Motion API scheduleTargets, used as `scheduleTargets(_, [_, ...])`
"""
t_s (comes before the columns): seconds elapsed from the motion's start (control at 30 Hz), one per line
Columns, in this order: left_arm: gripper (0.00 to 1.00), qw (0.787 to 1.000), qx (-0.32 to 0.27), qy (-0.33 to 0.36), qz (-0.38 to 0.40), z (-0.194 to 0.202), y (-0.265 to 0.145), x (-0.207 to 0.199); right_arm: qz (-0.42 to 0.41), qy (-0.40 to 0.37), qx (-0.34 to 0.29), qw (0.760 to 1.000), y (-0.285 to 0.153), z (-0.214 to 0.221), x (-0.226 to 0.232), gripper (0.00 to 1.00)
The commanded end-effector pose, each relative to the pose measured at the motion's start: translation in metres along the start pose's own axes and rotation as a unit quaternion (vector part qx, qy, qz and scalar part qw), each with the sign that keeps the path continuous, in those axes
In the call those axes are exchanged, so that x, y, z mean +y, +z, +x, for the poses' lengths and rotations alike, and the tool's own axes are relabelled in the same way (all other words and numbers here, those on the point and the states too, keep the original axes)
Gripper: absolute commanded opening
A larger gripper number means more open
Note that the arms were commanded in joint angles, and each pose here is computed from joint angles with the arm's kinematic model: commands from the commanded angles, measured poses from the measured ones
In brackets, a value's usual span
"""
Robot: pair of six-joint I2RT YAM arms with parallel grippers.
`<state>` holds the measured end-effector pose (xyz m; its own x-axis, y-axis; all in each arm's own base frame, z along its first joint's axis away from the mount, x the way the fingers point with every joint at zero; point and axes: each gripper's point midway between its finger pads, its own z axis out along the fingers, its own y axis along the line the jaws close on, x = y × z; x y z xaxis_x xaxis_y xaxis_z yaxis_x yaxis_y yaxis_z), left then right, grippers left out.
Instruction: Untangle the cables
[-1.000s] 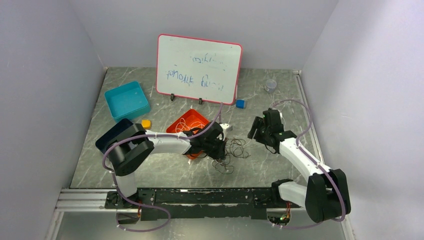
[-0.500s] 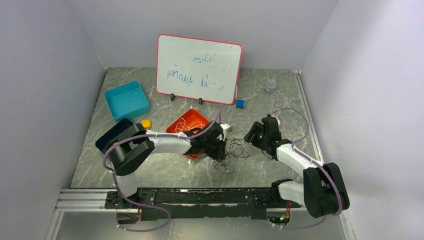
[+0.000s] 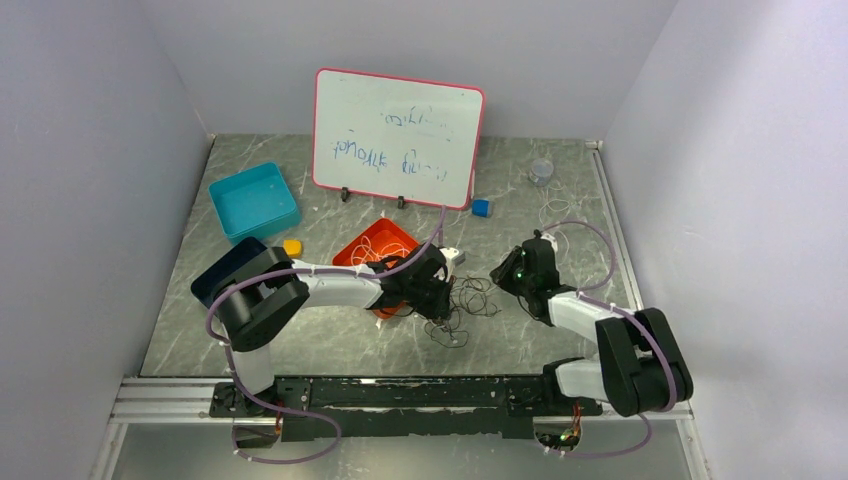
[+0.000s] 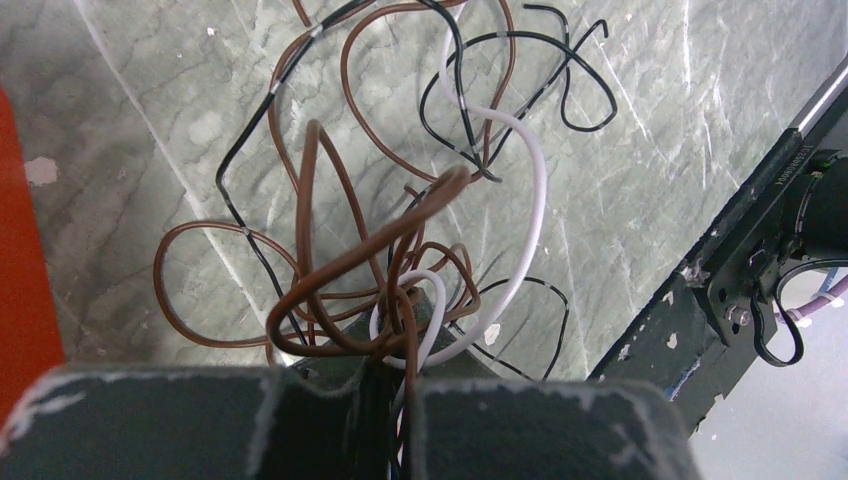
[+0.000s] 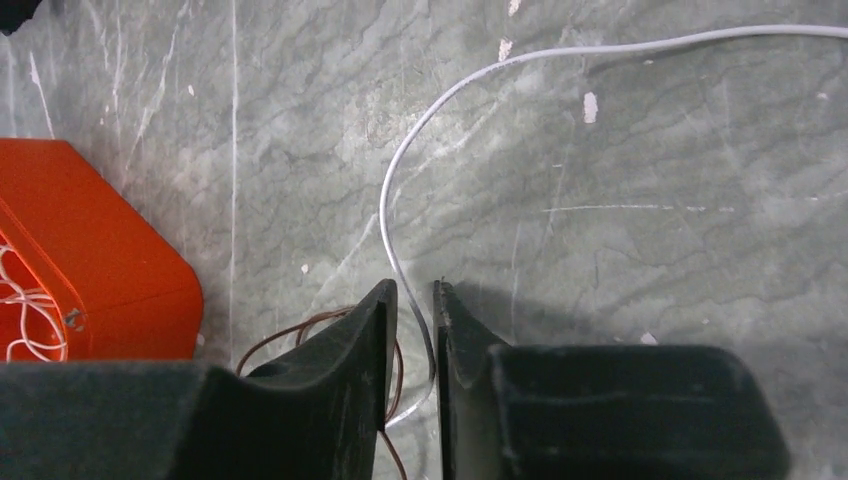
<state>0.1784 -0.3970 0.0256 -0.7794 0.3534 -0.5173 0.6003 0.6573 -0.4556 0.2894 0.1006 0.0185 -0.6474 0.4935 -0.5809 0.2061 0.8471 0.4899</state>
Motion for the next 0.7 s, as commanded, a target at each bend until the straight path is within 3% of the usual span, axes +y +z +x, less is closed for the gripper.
scheduleTargets(0.0, [0.07, 1.0, -0.004, 0.011, 0.006, -0.007, 0.001, -0.007, -0.043, -0.011, -0.027, 0.999, 0.004, -0.011, 0.018, 0.17])
scheduleTargets(0.1, [0.14, 1.0, -0.005, 0.009, 0.0, -0.007, 0.002, -0.005, -0.061, -0.033, -0.057, 0.996, -0.005, -0.034, 0.033, 0.0])
scheduleTargets(0.2, [0.23, 1.0, -0.009, 0.006, -0.004, -0.007, 0.003, -0.003, -0.069, -0.066, -0.097, 0.991, -0.022, -0.069, 0.053, 0.0])
scheduleTargets(0.3, [0.25, 1.0, -0.007, 0.005, -0.003, -0.006, 0.005, -0.002, -0.068, -0.091, -0.137, 0.984, -0.047, -0.101, 0.068, 0.0])
scheduleTargets(0.67, [0.11, 1.0, 0.009, 0.006, -0.005, 0.005, 0.014, 0.004, -0.015, -0.123, -0.288, 0.95, -0.145, -0.222, 0.102, 0.0])
